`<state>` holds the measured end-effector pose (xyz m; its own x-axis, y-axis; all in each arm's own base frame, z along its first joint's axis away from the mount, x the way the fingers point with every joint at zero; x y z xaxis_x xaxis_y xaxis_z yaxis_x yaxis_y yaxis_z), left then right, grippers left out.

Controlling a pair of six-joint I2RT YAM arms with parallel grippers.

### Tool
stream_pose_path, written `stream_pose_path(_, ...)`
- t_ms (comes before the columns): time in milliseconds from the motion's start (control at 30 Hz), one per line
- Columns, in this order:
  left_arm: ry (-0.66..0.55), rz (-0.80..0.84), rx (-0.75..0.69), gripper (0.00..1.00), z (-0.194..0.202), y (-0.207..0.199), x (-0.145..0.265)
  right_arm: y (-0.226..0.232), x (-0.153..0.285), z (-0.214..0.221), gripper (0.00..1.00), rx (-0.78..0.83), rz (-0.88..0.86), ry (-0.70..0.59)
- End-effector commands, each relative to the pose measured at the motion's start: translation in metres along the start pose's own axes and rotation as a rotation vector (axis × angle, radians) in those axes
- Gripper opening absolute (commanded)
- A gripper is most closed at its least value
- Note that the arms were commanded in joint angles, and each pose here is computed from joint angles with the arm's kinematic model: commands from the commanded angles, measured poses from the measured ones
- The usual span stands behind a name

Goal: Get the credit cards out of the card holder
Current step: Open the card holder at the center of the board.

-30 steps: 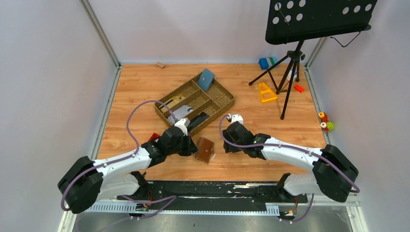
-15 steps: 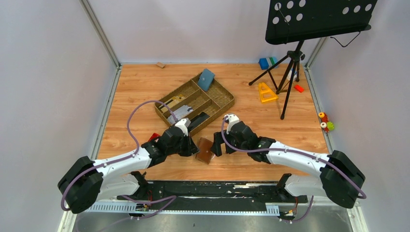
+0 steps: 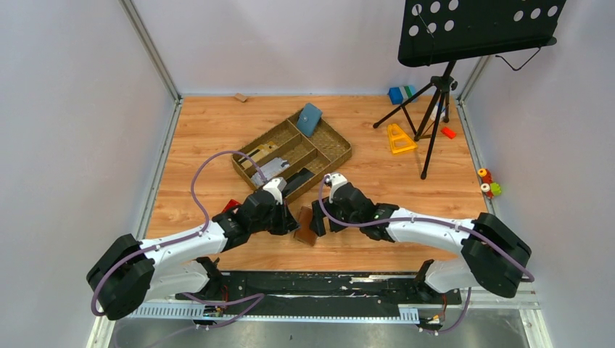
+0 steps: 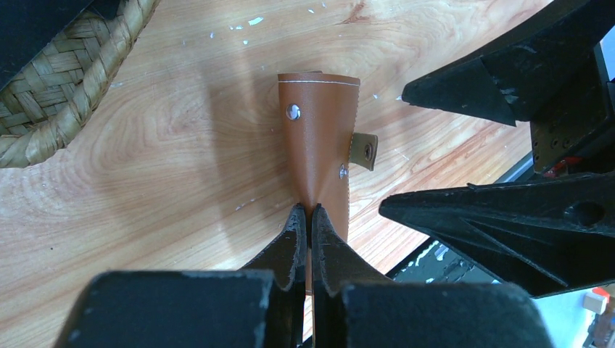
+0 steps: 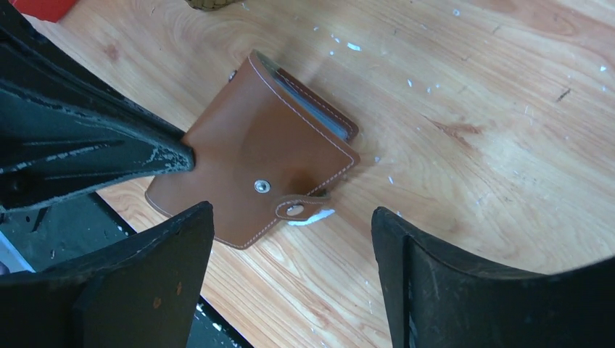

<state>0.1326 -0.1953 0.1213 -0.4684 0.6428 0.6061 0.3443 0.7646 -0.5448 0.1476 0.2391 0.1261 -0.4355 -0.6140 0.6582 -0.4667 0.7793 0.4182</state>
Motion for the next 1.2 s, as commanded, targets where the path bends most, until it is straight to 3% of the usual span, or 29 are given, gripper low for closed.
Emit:
stream_pose_path(0, -0.037, 0.047, -0.022, 0.0, -0.007, -0.009, 0.0, 0.014, -0.007, -0.021, 0.77, -0.015, -0.003, -0.079)
stream_pose_path(233, -0.036, 0.05, -0.024, 0.0, -0.008, -0.01, 0.0, 0.011, -0.01, -0.016, 0.63, -0.024, 0.0, -0.057)
stream_pose_path(400, -0.038, 0.045, -0.025, 0.0, -0.009, -0.011, 0.0, 0.0, -0.012, -0.009, 0.52, -0.034, 0.107, -0.007)
stream_pose_path(700, -0.036, 0.034, -0.029, 0.0, -0.009, -0.01, -0.001, -0.004, -0.002, 0.0, 0.48, -0.059, 0.103, -0.011)
stream_pose_path(933, -0.037, 0.027, -0.029, 0.0, -0.009, -0.009, 0.0, -0.002, -0.008, 0.004, 0.34, -0.07, 0.078, 0.023)
stream_pose_path(1167, -0.038, 0.019, -0.027, 0.0, -0.007, -0.007, 0.001, -0.007, -0.011, 0.013, 0.31, -0.096, 0.105, 0.044)
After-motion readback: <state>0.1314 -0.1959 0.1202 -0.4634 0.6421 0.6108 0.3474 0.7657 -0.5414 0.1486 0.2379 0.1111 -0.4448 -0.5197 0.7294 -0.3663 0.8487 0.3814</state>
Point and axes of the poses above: each gripper's point midway between its finger pads, its own x axis back along the fingers, its own y axis along the line the jaws close on, z = x × y, the point moved 9 cm from there along x, back along the fingers, and after that the axes turned 4 degrees about -x, right-handed, at the moved point
